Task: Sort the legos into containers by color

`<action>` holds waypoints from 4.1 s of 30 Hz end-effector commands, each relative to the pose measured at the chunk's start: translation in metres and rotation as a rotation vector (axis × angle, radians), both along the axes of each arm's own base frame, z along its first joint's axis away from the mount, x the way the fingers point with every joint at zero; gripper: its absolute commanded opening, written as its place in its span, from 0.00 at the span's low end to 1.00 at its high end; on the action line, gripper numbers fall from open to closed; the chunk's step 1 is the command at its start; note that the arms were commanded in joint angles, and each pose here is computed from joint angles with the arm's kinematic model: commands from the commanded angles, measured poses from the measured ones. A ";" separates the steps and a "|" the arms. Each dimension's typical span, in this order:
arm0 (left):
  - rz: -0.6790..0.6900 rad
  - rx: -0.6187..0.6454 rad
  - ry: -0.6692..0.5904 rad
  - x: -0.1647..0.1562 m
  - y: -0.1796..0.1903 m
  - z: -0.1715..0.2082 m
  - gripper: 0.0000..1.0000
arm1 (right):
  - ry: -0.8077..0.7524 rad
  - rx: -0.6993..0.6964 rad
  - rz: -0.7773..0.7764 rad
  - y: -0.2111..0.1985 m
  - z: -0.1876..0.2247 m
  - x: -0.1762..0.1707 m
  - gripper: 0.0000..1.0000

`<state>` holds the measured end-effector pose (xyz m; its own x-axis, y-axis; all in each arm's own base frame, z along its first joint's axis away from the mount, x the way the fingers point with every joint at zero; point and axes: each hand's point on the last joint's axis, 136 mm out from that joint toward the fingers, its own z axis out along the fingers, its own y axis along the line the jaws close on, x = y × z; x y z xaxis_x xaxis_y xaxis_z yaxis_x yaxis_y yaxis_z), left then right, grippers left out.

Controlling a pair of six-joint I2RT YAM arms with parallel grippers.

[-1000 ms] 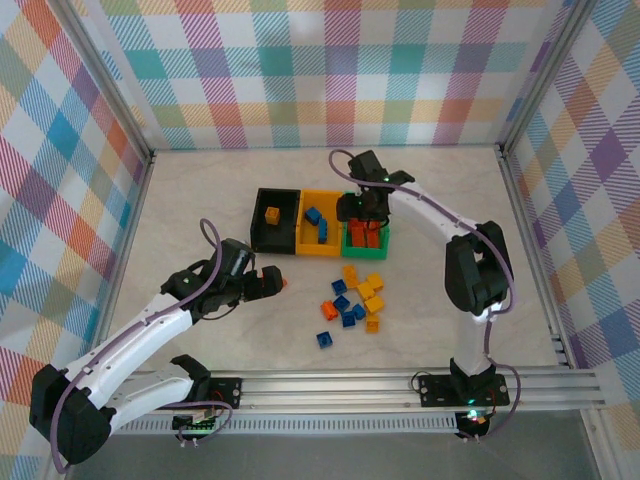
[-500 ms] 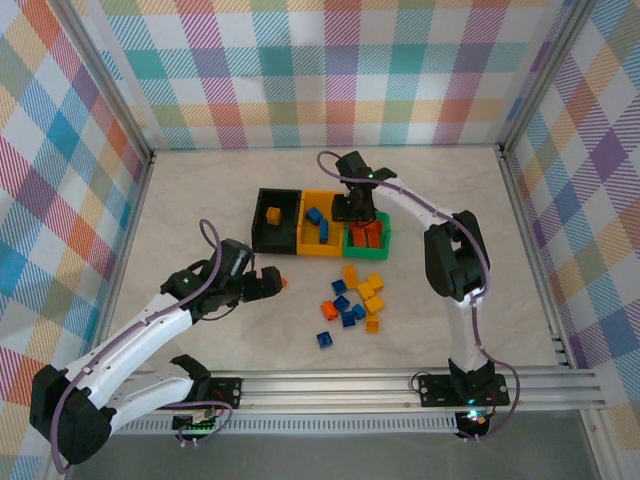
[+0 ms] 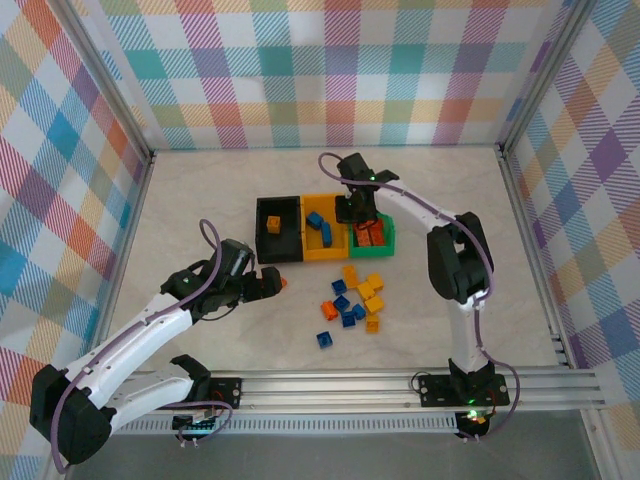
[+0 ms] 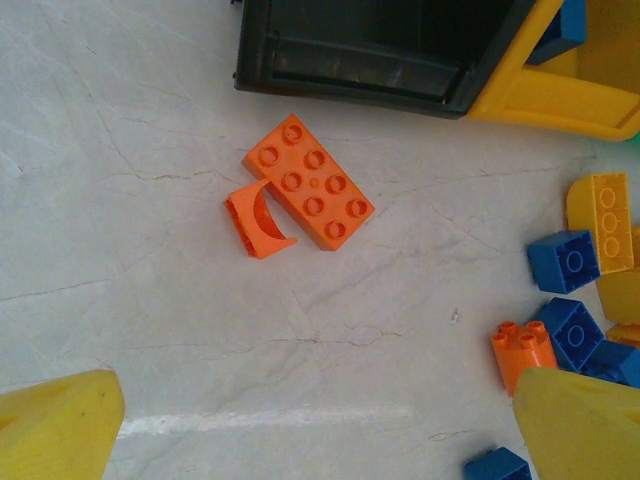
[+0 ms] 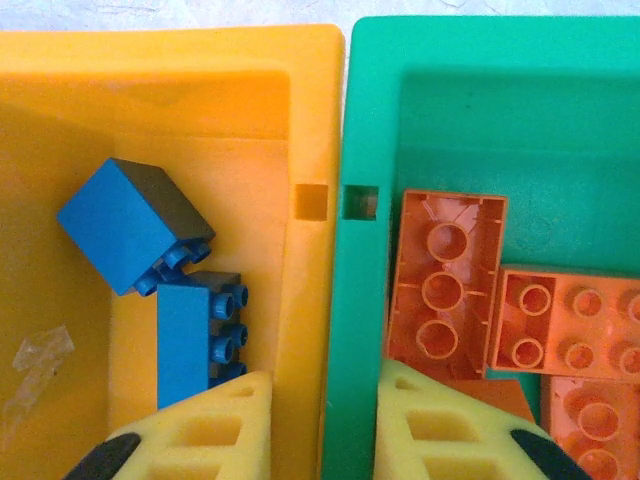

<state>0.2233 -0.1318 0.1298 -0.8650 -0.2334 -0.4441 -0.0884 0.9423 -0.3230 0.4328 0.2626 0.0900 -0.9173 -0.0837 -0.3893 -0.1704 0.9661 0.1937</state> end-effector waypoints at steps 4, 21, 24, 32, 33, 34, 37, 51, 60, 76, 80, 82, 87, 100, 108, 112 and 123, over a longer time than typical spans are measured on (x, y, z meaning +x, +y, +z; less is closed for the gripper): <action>0.017 0.007 0.006 0.002 0.004 0.000 1.00 | 0.015 0.001 0.009 -0.002 0.004 -0.015 0.36; -0.013 0.007 0.005 0.012 -0.005 -0.009 0.99 | -0.182 0.173 0.071 0.006 0.090 -0.063 0.71; -0.005 0.034 0.016 0.020 -0.006 -0.022 0.88 | -0.199 0.191 0.108 0.006 0.086 -0.092 0.72; 0.070 0.039 0.057 0.054 -0.007 -0.067 0.70 | -0.173 0.194 0.095 -0.012 0.062 -0.130 0.71; 0.084 0.039 0.052 0.058 -0.006 -0.070 0.69 | -0.177 0.194 0.095 -0.014 0.062 -0.132 0.71; 0.091 0.033 0.053 0.061 -0.006 -0.072 0.69 | -0.181 0.195 0.095 -0.016 0.063 -0.134 0.71; 0.096 0.024 0.069 0.066 -0.009 -0.081 0.62 | -0.199 0.189 0.092 -0.022 0.065 -0.137 0.71; 0.136 0.102 0.126 0.039 0.017 -0.103 0.35 | -0.231 0.170 0.076 -0.030 0.070 -0.136 0.71; 0.133 0.095 0.132 0.026 0.022 -0.099 0.46 | -0.232 0.172 0.066 -0.032 0.071 -0.133 0.71; 0.100 0.139 0.148 0.031 0.022 -0.107 0.37 | -0.226 0.180 0.063 -0.032 0.073 -0.134 0.70; 0.077 0.117 0.151 0.035 0.014 -0.105 0.27 | -0.231 0.184 0.057 -0.034 0.076 -0.134 0.70; 0.072 0.101 0.148 0.034 0.012 -0.100 0.24 | -0.233 0.187 0.049 -0.036 0.077 -0.134 0.70; 0.041 0.065 0.150 0.030 0.004 -0.084 0.15 | -0.234 0.190 0.003 -0.048 0.075 -0.129 0.70; -0.184 -0.006 0.016 0.044 -0.099 -0.007 0.10 | -0.230 0.190 -0.146 -0.098 0.071 -0.118 0.69; -0.280 -0.023 -0.048 0.111 -0.185 0.012 0.07 | -0.218 0.187 -0.172 -0.111 0.066 -0.130 0.69; -0.310 -0.008 -0.058 0.142 -0.216 0.013 0.06 | -0.213 0.186 -0.180 -0.117 0.064 -0.133 0.69; -0.328 0.043 -0.049 0.194 -0.260 0.004 0.25 | -0.205 0.197 -0.191 -0.125 0.061 -0.138 0.69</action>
